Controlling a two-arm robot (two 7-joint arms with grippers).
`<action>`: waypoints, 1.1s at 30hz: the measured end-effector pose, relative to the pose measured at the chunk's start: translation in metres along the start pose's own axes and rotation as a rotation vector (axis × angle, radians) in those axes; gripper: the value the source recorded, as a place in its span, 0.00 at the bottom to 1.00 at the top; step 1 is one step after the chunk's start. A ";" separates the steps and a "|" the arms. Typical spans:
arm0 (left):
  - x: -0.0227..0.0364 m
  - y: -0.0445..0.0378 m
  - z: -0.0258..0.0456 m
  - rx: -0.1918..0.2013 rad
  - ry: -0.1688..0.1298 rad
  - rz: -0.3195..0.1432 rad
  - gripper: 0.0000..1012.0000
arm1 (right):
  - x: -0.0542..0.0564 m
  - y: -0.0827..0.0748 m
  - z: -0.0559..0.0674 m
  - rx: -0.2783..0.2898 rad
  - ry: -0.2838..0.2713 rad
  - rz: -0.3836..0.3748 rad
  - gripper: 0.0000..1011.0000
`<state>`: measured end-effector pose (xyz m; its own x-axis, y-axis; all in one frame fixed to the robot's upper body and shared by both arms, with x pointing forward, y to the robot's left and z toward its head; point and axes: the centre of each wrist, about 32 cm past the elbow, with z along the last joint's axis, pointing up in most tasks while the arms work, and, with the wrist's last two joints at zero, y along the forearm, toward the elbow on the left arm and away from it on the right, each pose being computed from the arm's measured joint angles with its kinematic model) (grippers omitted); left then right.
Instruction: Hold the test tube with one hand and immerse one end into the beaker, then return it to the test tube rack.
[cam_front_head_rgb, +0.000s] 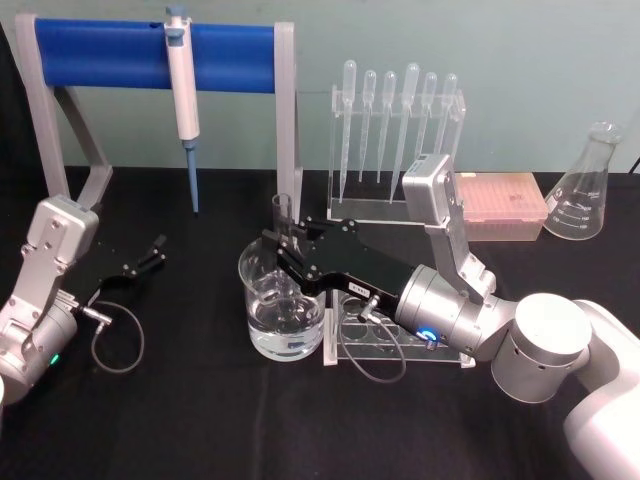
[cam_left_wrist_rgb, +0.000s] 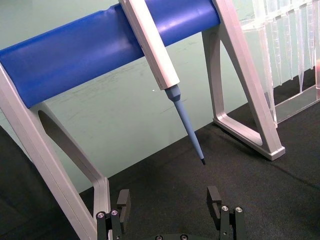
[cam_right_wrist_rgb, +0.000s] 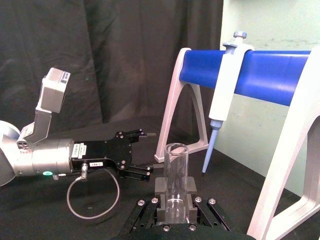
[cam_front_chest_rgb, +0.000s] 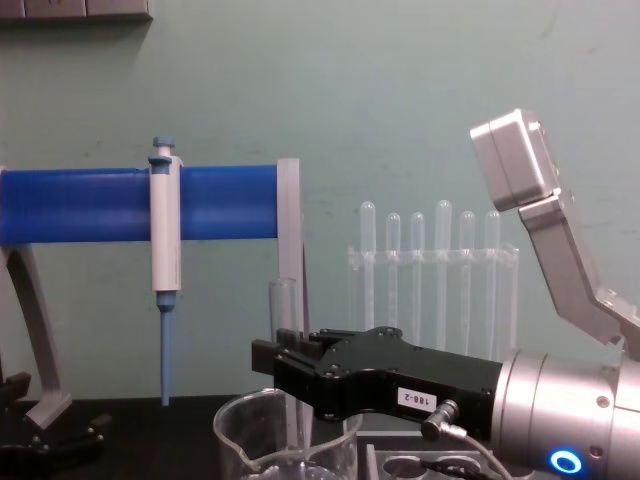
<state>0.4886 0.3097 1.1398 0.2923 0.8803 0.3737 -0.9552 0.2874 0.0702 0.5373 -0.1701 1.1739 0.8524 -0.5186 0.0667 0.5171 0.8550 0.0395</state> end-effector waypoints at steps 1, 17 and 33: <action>0.0000 0.0000 0.0000 0.000 0.000 0.000 0.99 | 0.000 0.000 0.000 0.000 0.000 0.000 0.22; 0.0000 0.0000 0.0000 0.000 0.000 0.000 0.99 | 0.000 0.000 0.000 0.000 0.000 0.000 0.22; 0.0000 0.0000 0.0000 0.000 0.000 0.000 0.99 | 0.000 0.000 0.000 0.000 0.000 0.000 0.22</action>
<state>0.4886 0.3097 1.1398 0.2922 0.8803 0.3737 -0.9553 0.2873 0.0702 0.5373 -0.1701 1.1739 0.8524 -0.5186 0.0667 0.5171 0.8550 0.0395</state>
